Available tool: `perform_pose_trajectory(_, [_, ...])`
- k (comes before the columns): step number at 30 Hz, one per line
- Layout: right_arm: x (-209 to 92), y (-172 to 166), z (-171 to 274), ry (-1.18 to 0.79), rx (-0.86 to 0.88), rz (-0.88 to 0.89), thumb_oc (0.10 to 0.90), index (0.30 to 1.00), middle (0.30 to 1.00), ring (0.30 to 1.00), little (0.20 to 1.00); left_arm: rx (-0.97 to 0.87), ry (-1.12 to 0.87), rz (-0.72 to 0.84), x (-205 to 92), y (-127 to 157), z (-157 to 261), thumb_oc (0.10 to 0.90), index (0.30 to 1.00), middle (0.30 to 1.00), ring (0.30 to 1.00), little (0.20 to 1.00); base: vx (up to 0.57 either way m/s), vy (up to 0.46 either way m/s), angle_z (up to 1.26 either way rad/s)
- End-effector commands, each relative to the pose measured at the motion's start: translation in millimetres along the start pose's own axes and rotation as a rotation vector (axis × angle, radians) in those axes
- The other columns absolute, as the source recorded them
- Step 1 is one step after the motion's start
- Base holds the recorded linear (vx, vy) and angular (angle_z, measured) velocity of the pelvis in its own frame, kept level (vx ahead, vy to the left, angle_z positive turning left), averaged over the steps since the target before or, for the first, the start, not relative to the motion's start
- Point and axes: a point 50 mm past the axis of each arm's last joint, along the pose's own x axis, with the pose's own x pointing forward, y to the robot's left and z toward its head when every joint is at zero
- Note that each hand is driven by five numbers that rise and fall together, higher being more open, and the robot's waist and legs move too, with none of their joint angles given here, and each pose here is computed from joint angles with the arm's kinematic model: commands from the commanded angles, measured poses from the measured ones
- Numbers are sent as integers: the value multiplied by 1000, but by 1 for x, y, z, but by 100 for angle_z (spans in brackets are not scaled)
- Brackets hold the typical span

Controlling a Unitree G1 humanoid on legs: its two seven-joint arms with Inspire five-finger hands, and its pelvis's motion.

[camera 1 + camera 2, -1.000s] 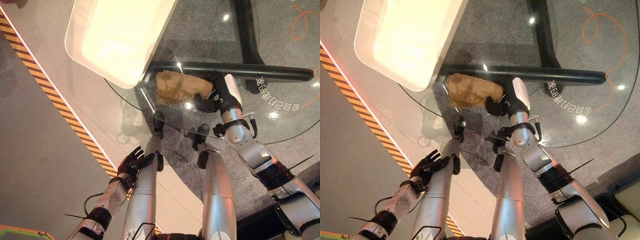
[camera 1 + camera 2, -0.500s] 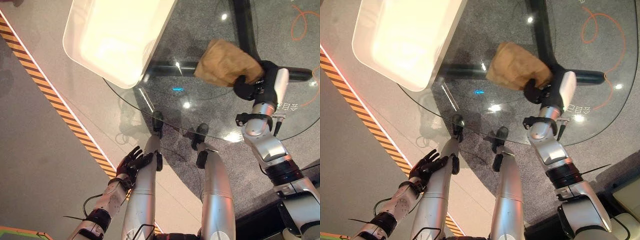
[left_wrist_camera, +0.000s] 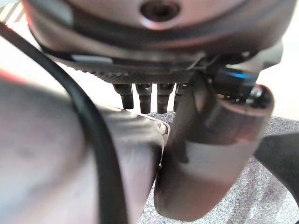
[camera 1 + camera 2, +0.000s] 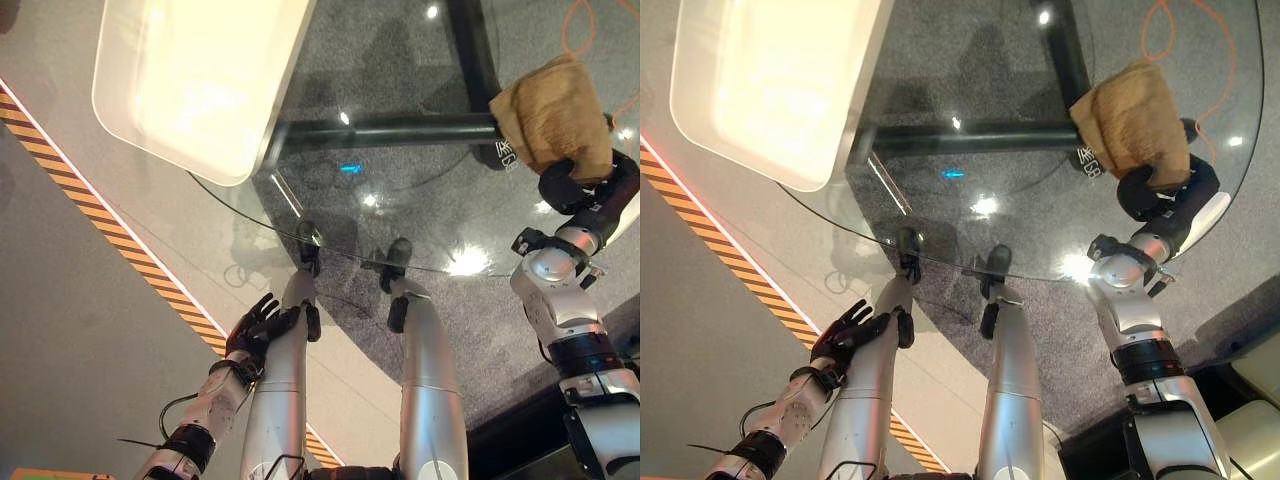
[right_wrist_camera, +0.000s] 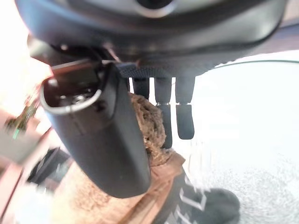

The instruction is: Wipe the table with a cloth and put it in the basket.

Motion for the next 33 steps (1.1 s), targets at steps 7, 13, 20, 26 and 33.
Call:
perform_pose_trajectory(7, [19, -29, 60, -164, 404, -207, 100, 300, 300, 300, 200, -66, 125, -14, -18, -9, -50, 800, 900, 900, 900, 900, -3, 6, -1])
perform_pose_trajectory(13, [6, -9, 75, -192, 457, -97, 100, 300, 300, 300, 200, -77, 128, -15, -16, -13, -50, 800, 900, 900, 900, 900, -6, 3, 0])
perform_pose_trajectory(20, [-12, 14, 81, -242, 338, 70, 100, 300, 300, 300, 200, -84, 146, -5, -18, -12, -55, 800, 900, 900, 900, 900, 7, 16, 1])
perform_pose_trajectory(26, [-19, 33, 68, -244, 109, 241, 100, 300, 300, 300, 200, -84, 152, -3, -18, -14, -58, 800, 900, 900, 900, 900, 4, 18, 2])
perform_pose_trajectory(33, [-36, 54, 46, -168, -40, 502, 100, 300, 300, 300, 200, -77, 157, -11, -17, -14, -59, 800, 900, 900, 900, 900, 8, 30, 2])
